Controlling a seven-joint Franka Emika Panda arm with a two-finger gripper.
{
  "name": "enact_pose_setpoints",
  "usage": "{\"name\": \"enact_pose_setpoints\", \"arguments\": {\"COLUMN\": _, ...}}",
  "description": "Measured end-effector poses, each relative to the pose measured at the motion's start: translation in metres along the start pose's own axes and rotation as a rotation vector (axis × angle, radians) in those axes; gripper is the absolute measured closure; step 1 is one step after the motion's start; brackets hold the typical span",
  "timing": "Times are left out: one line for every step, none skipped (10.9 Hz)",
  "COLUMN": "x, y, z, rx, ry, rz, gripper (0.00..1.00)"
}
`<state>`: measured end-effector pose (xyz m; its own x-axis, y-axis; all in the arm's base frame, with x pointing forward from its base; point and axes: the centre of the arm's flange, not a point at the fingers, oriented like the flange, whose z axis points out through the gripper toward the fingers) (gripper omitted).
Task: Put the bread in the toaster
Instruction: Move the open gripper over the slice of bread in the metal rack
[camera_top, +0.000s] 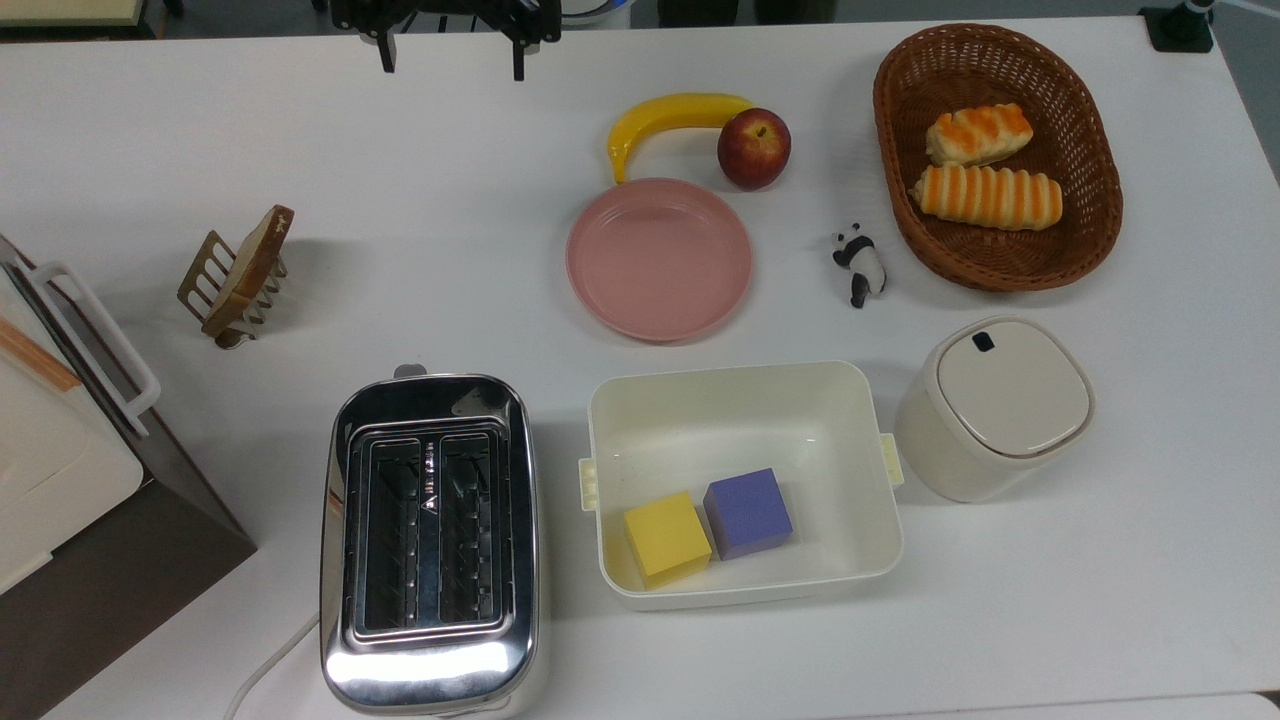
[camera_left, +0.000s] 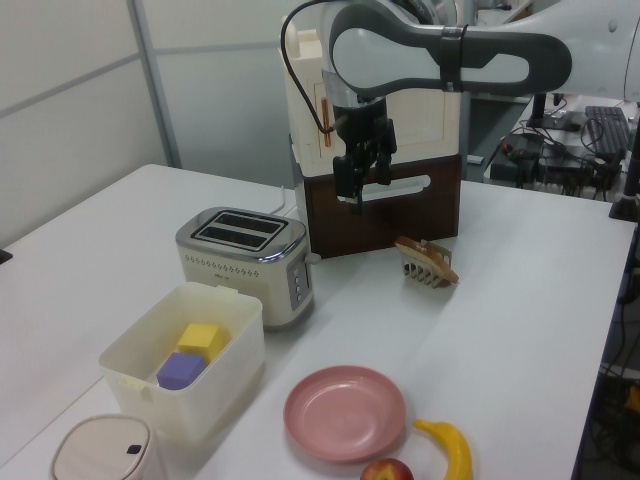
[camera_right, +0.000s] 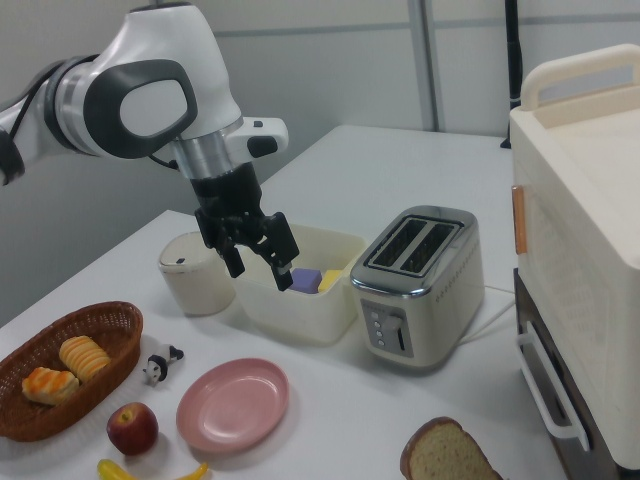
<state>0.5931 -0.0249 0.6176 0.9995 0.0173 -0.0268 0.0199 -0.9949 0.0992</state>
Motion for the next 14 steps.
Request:
{"name": "enact_pose_setpoints", "arguments": {"x": 0.000, "y": 0.000, "z": 0.000, "rx": 0.000, "ry": 0.000, "rz": 0.000, "gripper": 0.00}}
{"name": "enact_pose_setpoints", "arguments": {"x": 0.000, "y": 0.000, "z": 0.001, "rx": 0.000, "ry": -0.004, "rz": 0.000, "gripper": 0.00}}
{"name": "enact_pose_setpoints", "arguments": {"x": 0.000, "y": 0.001, "z": 0.004, "rx": 0.000, "ry": -0.009, "rz": 0.002, "gripper": 0.00}}
{"name": "enact_pose_setpoints", "arguments": {"x": -0.001, "y": 0.004, "z": 0.008, "rx": 0.001, "ry": -0.018, "rz": 0.008, "gripper": 0.00}}
{"name": "enact_pose_setpoints", "arguments": {"x": -0.002, "y": 0.009, "z": 0.013, "rx": 0.002, "ry": -0.030, "rz": 0.015, "gripper": 0.00}}
{"name": "enact_pose_setpoints", "arguments": {"x": -0.003, "y": 0.015, "z": 0.018, "rx": 0.003, "ry": -0.005, "rz": 0.023, "gripper": 0.00}}
{"name": "enact_pose_setpoints", "arguments": {"x": -0.008, "y": 0.023, "z": 0.026, "rx": 0.006, "ry": 0.035, "rz": 0.034, "gripper": 0.00}}
{"name": "enact_pose_setpoints", "arguments": {"x": -0.017, "y": 0.033, "z": 0.036, "rx": 0.012, "ry": 0.066, "rz": 0.049, "gripper": 0.00}}
{"name": "enact_pose_setpoints", "arguments": {"x": -0.028, "y": 0.044, "z": 0.047, "rx": 0.018, "ry": 0.089, "rz": 0.066, "gripper": 0.00}}
{"name": "enact_pose_setpoints", "arguments": {"x": -0.039, "y": 0.055, "z": 0.056, "rx": 0.022, "ry": 0.106, "rz": 0.085, "gripper": 0.00}}
{"name": "enact_pose_setpoints", "arguments": {"x": -0.049, "y": 0.067, "z": 0.066, "rx": 0.026, "ry": 0.119, "rz": 0.106, "gripper": 0.00}}
{"name": "enact_pose_setpoints", "arguments": {"x": -0.056, "y": 0.077, "z": 0.076, "rx": 0.028, "ry": 0.120, "rz": 0.125, "gripper": 0.00}}
{"name": "enact_pose_setpoints", "arguments": {"x": -0.060, "y": 0.086, "z": 0.086, "rx": 0.026, "ry": 0.114, "rz": 0.137, "gripper": 0.00}}
{"name": "enact_pose_setpoints", "arguments": {"x": -0.063, "y": 0.094, "z": 0.098, "rx": 0.011, "ry": 0.106, "rz": 0.139, "gripper": 0.00}}
